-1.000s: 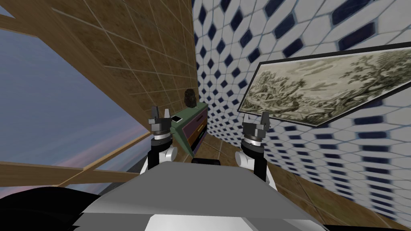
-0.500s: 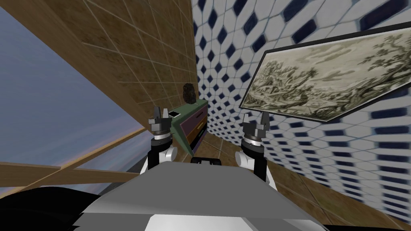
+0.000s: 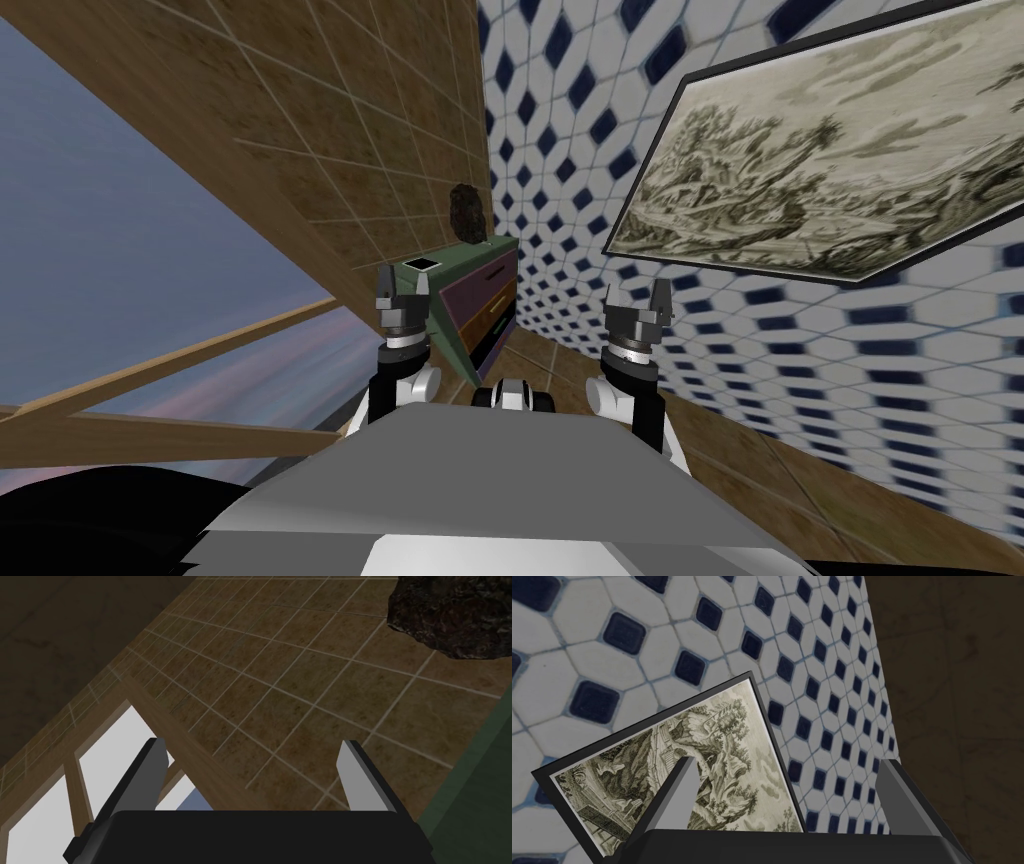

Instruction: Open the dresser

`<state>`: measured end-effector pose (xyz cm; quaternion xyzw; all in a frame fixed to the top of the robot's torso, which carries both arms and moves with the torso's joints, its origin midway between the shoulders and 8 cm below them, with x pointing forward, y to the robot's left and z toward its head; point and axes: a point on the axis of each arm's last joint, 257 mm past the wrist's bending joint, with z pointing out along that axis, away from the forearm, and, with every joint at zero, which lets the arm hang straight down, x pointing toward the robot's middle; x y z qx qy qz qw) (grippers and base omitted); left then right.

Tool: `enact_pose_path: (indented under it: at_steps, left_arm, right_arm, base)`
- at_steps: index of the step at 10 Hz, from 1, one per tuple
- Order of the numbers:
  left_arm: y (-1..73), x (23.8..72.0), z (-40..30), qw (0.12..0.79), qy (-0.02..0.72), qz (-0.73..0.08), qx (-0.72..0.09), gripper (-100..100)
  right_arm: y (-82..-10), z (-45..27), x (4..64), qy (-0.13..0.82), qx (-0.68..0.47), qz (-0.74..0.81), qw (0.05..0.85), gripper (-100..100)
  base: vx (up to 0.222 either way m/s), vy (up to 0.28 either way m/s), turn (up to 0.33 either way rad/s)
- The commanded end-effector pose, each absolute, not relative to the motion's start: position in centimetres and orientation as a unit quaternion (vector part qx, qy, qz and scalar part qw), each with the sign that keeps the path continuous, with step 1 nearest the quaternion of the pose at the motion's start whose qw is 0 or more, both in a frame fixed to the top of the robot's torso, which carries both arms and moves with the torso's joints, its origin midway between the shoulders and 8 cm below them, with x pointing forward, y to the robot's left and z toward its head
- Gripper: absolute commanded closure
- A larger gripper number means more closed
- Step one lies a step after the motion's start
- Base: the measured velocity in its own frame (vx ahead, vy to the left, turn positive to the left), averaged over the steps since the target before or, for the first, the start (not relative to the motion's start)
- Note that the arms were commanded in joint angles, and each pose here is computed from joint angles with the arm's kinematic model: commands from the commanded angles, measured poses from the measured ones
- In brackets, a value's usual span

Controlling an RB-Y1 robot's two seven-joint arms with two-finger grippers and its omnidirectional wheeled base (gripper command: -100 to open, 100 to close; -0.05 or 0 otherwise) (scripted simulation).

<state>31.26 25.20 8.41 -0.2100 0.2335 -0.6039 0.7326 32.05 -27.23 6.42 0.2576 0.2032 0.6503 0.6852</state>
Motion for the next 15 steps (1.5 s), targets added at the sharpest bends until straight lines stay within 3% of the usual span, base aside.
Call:
enact_pose_path:
  at_steps: [1, 15]
  left_arm:
    - [24.6, 32.2, 7.0, 0.725, 0.264, -0.604, -0.199, -100]
    - [25.5, 39.3, -7.1, 0.674, 0.395, -0.571, -0.253, -100]
  right_arm:
    - [-27.2, 6.4, 32.1, 0.203, 0.258, 0.650, 0.685, 0]
    - [-27.2, 6.4, 32.1, 0.203, 0.258, 0.650, 0.685, 0]
  base:
    - [0.017, -0.006, -0.008]
    - [0.037, -0.009, -0.015]
